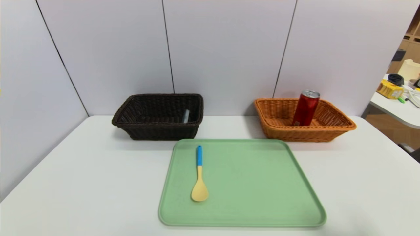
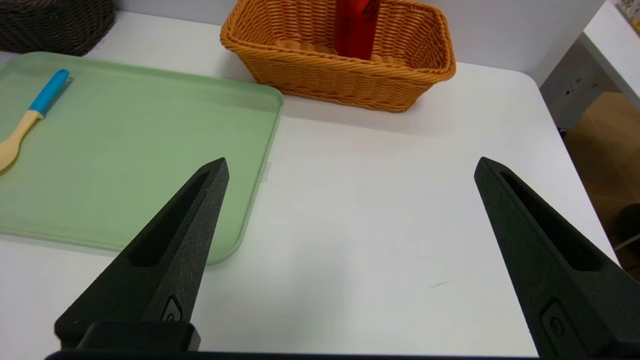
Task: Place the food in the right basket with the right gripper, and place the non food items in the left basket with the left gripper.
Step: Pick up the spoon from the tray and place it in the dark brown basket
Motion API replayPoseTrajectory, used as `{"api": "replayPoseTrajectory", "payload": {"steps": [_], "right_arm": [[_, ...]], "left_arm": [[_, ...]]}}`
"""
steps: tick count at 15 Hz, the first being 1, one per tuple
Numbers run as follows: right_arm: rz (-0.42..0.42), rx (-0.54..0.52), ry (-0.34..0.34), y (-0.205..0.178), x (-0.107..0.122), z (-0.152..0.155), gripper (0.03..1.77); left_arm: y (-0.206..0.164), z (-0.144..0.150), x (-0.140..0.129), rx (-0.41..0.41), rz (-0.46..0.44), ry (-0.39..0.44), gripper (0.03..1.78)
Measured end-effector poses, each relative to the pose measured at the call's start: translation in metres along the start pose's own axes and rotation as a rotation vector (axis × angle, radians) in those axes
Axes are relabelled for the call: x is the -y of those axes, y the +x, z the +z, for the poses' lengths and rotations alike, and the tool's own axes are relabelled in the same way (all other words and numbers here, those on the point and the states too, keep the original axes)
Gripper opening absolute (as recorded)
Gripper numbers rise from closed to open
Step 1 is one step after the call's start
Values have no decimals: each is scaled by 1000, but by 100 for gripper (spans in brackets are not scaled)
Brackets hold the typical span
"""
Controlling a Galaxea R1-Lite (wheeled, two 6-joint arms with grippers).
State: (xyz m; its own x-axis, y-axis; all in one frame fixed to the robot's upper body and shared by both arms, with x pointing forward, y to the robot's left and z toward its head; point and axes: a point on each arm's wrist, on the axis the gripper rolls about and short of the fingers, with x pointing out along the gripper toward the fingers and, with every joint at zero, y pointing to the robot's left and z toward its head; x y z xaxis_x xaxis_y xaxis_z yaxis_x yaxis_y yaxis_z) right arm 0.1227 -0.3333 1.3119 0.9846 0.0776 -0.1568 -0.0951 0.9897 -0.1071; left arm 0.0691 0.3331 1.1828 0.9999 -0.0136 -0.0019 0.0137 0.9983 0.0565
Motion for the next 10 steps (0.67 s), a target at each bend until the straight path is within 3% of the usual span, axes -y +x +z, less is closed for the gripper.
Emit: {"api": "replayPoseTrajectory", "payload": {"steps": [6, 10], "right_arm": [[-46, 36, 9, -24, -4, -60, 169], [-82, 89, 16, -21, -6, -79, 169]], "left_arm": [[0, 0, 0, 0, 0, 0, 169], [0, 0, 0, 0, 0, 0, 169]]}}
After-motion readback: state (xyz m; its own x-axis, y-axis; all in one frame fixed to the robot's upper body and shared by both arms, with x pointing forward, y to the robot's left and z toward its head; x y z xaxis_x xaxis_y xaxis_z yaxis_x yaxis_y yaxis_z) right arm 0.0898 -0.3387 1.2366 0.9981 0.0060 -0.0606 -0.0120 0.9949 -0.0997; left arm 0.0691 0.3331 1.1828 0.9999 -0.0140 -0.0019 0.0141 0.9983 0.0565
